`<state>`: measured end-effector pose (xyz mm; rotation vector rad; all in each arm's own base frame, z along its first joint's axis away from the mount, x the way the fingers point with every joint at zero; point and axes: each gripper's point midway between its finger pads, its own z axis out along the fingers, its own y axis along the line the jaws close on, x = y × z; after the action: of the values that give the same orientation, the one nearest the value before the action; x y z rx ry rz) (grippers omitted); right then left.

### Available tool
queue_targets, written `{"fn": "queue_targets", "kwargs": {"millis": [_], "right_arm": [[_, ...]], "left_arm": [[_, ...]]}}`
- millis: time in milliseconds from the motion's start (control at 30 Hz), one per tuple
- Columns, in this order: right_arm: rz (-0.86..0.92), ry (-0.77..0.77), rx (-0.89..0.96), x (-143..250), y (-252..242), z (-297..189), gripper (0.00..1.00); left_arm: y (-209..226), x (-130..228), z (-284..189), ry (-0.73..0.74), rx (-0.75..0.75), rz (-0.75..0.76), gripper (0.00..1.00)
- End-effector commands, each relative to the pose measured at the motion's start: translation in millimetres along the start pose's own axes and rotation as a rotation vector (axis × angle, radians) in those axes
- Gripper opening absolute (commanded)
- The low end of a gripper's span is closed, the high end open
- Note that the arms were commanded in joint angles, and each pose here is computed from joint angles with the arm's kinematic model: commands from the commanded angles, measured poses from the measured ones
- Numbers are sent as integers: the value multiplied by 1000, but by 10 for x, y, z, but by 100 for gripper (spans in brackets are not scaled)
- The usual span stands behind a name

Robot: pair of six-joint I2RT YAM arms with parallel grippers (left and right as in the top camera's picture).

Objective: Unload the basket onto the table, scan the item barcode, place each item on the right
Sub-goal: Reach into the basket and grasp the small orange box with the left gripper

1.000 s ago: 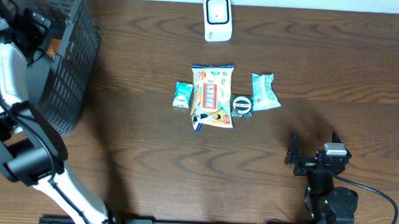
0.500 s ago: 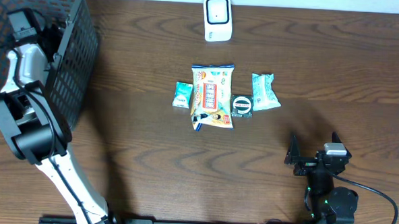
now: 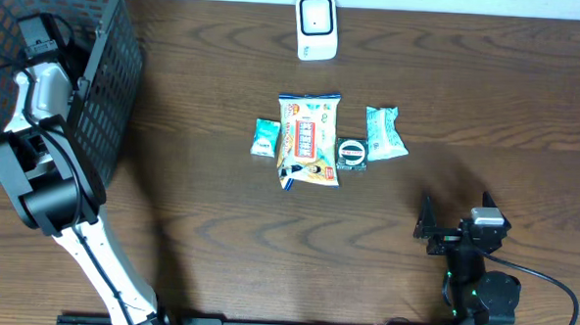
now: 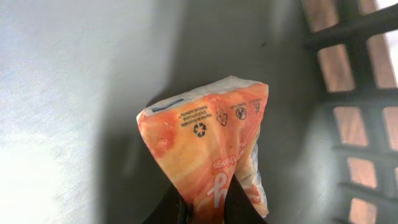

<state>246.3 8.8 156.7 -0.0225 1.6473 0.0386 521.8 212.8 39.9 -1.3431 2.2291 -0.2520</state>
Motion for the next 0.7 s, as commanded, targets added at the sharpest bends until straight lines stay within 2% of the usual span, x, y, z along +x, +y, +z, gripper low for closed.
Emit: {"fn": "queue_targets", "kwargs": {"millis": [0, 133, 267, 300, 400, 567, 667], "right_arm": [[-8, 1, 2, 8, -3, -2, 99], [-8, 1, 2, 8, -3, -2, 99], [-8, 2, 2, 9, -3, -2, 99], [-8, 1, 2, 8, -3, -2, 99], [-8, 1, 2, 8, -3, -2, 99], [-8, 2, 2, 9, -3, -2, 99], [-8, 1, 2, 8, -3, -2, 99]], "left_arm": [[295, -13, -96, 11, -93, -3, 7], [167, -260, -652, -58, -54, -24, 8], [-55, -515, -1452, -173, 27, -49, 7], [-206, -619, -1935, -252, 86, -40, 7], [-400, -683, -2665, -365, 177, -23, 8], [-608, -446, -3782, -463, 347, 21, 8], [-786, -122, -4345, -463, 494, 84, 7]]}}
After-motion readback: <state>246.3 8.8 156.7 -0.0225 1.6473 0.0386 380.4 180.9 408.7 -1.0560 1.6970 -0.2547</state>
